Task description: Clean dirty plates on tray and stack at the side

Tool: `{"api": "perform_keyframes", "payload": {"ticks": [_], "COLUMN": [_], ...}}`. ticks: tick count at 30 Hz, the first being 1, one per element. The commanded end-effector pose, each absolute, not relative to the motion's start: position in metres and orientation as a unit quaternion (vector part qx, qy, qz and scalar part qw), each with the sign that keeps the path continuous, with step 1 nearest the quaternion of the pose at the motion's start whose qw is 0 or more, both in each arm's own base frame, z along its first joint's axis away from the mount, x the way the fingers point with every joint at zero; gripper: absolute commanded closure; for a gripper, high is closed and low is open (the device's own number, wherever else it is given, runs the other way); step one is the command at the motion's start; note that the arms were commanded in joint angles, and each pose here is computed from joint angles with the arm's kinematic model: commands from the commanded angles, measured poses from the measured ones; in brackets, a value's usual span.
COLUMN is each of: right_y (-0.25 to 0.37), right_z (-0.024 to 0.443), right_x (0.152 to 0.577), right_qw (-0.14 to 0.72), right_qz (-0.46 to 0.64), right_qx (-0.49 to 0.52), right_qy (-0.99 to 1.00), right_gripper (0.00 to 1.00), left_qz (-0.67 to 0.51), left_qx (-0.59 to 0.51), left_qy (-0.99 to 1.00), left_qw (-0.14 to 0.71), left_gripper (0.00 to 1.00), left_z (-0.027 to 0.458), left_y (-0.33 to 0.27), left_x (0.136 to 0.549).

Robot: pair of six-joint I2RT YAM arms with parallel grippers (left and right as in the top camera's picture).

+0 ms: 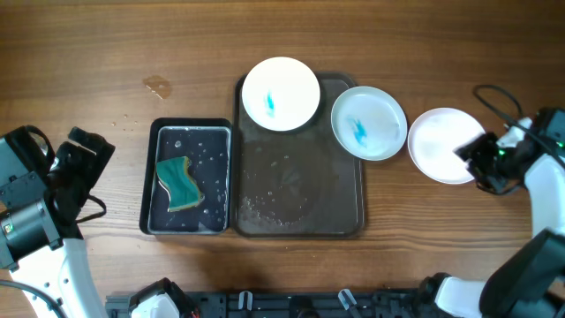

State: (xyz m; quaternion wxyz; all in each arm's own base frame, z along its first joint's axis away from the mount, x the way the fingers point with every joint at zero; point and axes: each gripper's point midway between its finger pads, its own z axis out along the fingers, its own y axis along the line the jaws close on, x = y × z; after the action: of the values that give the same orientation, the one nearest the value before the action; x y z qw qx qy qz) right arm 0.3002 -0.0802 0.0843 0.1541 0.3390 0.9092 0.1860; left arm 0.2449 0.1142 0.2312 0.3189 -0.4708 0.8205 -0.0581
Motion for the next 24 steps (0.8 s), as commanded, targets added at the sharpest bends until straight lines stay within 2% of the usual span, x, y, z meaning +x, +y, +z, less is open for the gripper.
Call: {"api": "perform_keyframes", "payload": {"ticks": [1,3,7,10,15,18,20,24], "right_y": [-0.006,0.015,0.029,0.035,0.036,0.036,0.037,0.043], "right_z": [0.121,0.112,0.075,0.048,0.01,-0.003,-0.002,0.017], "right_x": [0.315,0.315,0.321,0.33,0.337,0.332,0.33,0.326], "right_qw": [0.184,0.17,0.146,0.125,0.093,0.072,0.067,0.074], "right_qz": [0.236,0.219,0.132,0.125,0.127,0.123,0.127,0.144], "right_qx": [0.179,0.146,0.157,0.179,0.203,0.213,0.213,0.2], "right_qy": [0.937,0.95,0.968,0.968,0.966,0.966,0.966,0.966], "right_gripper": [0.54,0.54,0.54,0.49,0.5,0.69,0.9,0.92], "left_qz": [-0.061,-0.061,-0.061,-0.061,-0.061,-0.061,-0.061,-0.061], "left_qx": [-0.467,-0.467,-0.467,-0.467,-0.467,-0.467,-0.467,-0.467], "left_qy": [0.818,0.818,0.818,0.818,0.818,0.818,0.818,0.818], "left_qw": [0.331,0.331,0.331,0.331,0.331,0.331,0.331,0.331], "left_gripper": [0.0,0.0,0.0,0.0,0.0,0.0,0.0,0.0], "left_z": [0.24,0.24,0.24,0.24,0.24,0.24,0.24,0.24], "left_y": [0.115,0.115,0.115,0.115,0.115,0.115,0.115,0.115], "left_x": [0.246,0.246,0.246,0.246,0.246,0.246,0.246,0.246]}}
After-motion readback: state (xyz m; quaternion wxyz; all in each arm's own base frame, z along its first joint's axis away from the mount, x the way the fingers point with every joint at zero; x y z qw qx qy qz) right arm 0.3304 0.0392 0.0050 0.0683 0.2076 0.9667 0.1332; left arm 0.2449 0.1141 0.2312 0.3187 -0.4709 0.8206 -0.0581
